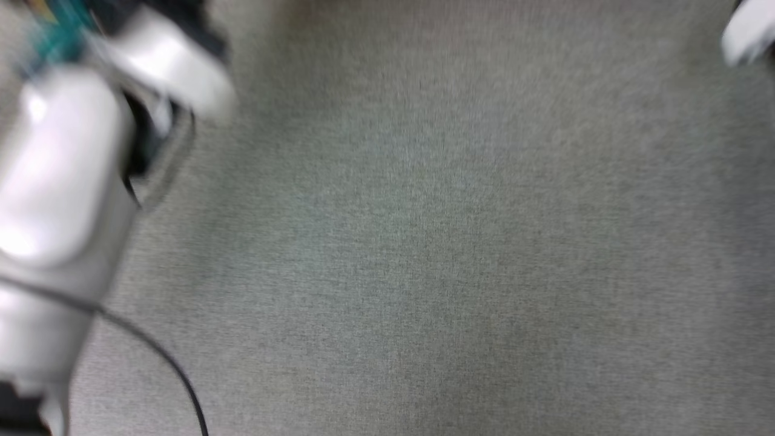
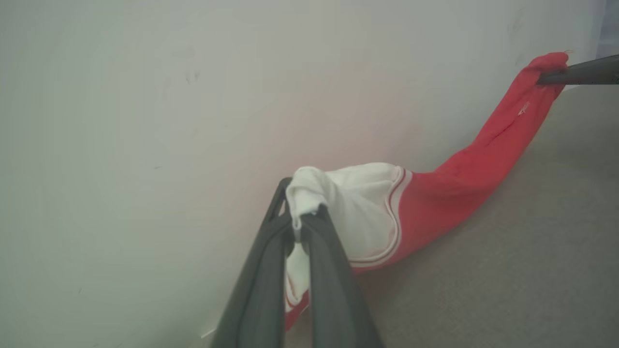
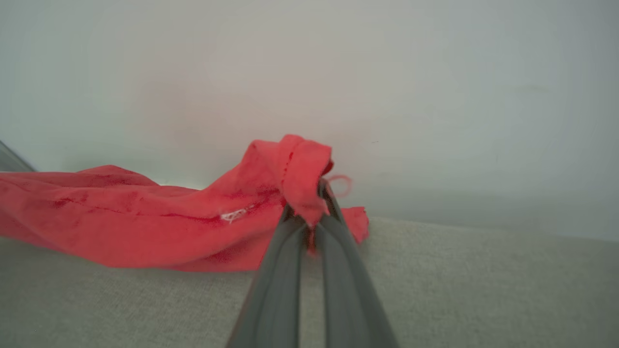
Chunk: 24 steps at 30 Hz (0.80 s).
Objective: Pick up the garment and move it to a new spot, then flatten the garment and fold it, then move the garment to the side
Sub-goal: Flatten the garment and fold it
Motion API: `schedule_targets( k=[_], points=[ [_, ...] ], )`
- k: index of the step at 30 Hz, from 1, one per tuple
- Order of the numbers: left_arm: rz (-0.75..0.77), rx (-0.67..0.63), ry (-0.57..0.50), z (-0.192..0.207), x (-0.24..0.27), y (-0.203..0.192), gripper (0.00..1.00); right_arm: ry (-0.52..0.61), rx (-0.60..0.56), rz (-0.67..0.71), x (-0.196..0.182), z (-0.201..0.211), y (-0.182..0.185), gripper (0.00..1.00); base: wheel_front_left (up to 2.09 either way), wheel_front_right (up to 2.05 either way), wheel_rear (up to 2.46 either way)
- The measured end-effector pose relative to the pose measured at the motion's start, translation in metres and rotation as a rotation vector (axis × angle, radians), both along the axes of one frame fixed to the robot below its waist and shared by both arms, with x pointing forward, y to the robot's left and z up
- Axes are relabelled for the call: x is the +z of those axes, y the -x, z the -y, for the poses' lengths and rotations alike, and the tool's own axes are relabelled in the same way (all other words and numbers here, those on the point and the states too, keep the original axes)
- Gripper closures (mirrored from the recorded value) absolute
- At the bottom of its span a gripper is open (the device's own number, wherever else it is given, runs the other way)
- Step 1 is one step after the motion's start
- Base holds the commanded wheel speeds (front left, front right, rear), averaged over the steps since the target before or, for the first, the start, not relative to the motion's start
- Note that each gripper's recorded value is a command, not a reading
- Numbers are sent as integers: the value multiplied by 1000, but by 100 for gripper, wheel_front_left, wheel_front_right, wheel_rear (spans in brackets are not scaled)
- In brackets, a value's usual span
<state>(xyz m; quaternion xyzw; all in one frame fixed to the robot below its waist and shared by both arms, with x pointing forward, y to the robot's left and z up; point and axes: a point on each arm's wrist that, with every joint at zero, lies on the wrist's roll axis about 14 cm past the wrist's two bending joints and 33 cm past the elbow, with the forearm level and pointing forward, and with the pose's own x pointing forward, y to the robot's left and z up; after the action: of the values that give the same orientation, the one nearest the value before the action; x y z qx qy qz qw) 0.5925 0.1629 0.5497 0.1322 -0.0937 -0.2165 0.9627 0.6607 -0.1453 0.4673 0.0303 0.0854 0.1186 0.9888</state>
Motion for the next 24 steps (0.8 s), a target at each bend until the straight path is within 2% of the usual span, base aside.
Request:
schedule_targets(
  k=[5, 8, 9, 15, 24],
  points=[
    [-116, -37, 8, 8, -33, 66, 100, 39, 32, -102, -23, 14, 57, 100, 0, 0, 0],
    [-183, -59, -22, 7, -51, 105, 100, 44, 47, -167, -32, 22, 93, 100, 0, 0, 0],
    [-183, -59, -22, 7, -51, 105, 100, 44, 47, -167, -32, 22, 93, 100, 0, 0, 0],
    [-305, -130, -67, 14, -80, 180, 100, 72, 55, -250, -34, 45, 151, 100, 0, 0, 0],
    [-406, -267, -163, 32, -98, 262, 100, 98, 79, -319, -28, 66, 221, 100, 0, 0, 0]
  ],
)
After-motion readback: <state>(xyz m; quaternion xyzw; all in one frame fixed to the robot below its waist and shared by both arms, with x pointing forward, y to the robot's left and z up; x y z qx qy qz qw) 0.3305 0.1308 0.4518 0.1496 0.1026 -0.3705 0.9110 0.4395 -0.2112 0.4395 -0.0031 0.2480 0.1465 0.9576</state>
